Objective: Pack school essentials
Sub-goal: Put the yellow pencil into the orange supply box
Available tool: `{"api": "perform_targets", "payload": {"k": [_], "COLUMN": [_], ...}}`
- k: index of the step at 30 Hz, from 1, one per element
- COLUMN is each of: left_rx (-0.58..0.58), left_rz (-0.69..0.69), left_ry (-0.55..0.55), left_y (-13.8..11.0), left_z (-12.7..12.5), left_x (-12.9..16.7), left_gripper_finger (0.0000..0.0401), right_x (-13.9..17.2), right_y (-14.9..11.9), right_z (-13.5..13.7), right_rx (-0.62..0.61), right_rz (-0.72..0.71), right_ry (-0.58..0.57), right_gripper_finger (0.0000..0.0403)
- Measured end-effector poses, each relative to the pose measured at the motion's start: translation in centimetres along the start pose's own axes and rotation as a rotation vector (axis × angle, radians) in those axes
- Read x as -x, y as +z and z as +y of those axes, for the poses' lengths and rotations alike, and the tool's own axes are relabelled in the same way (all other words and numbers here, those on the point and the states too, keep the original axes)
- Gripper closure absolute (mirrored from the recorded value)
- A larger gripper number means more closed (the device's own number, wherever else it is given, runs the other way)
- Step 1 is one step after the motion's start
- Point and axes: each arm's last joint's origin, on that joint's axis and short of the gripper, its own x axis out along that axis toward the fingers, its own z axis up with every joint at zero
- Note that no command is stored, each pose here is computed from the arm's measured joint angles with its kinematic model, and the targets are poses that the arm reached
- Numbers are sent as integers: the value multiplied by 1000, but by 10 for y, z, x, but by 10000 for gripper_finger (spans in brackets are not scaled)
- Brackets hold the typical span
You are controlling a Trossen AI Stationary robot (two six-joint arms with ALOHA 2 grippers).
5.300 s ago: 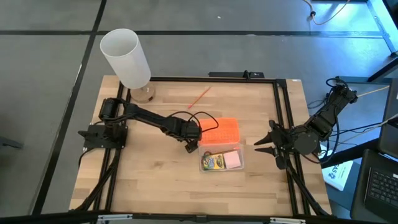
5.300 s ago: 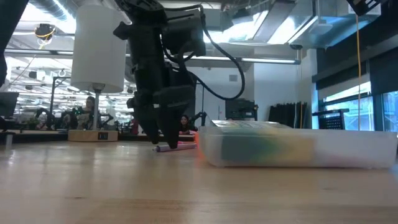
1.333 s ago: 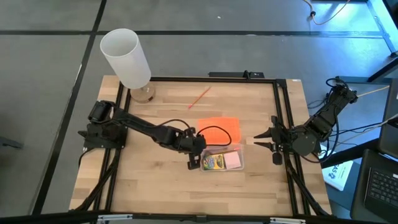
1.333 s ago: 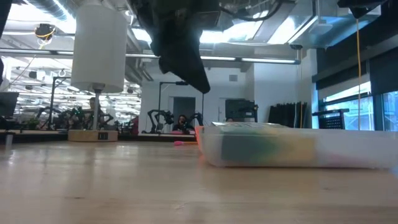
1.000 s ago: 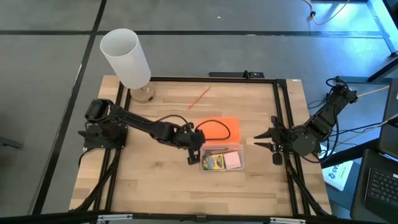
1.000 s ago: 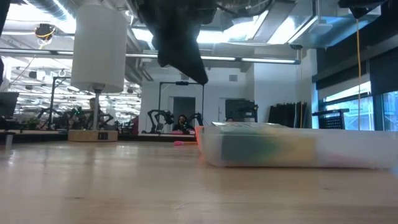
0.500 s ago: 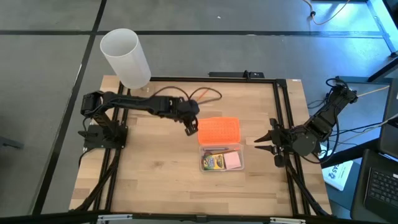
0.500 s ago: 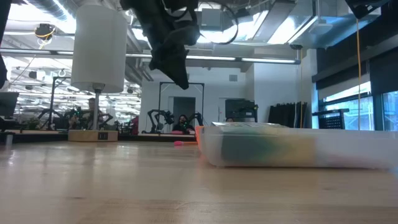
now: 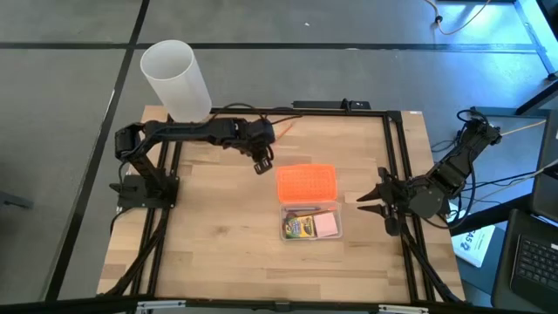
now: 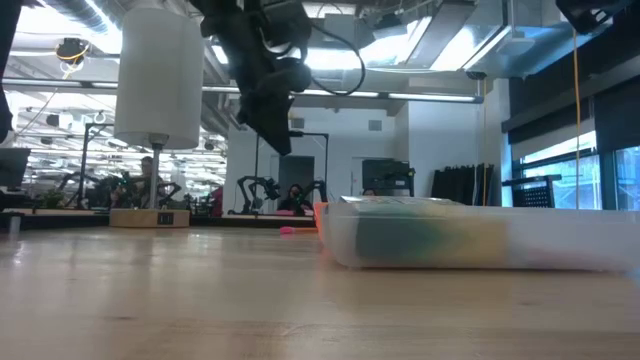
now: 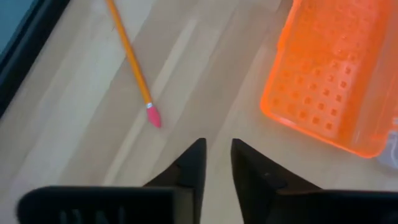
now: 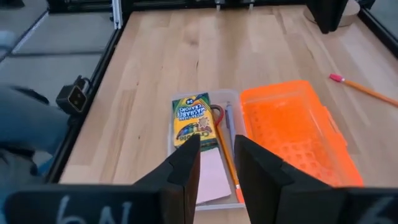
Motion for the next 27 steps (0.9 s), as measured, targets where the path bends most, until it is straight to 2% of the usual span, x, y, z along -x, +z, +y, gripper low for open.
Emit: {"api": "perform_targets", "payload": {"k": [8, 19, 24, 27], "left_rx": [3, 62, 106, 110], "left_rz": [2, 9, 65, 81], "left_ry": [34, 65, -9, -4], "left_y": [3, 9, 6, 5], "left_z": [19, 41, 53, 56], "left_x": [-7, -38, -59, -69], "left_gripper_finger": [277, 276, 274, 274], "right_x": [0, 0, 0, 0], "right_y": [0, 1, 1, 1], "right_z": [0, -2, -1, -1], "right_rx": [-31, -63, -75, -56], "right_rz": [-11, -41, -42, -41], "right_ry": [-14, -59, -59, -59], "right_gripper_finger": [302, 302, 302, 302]}}
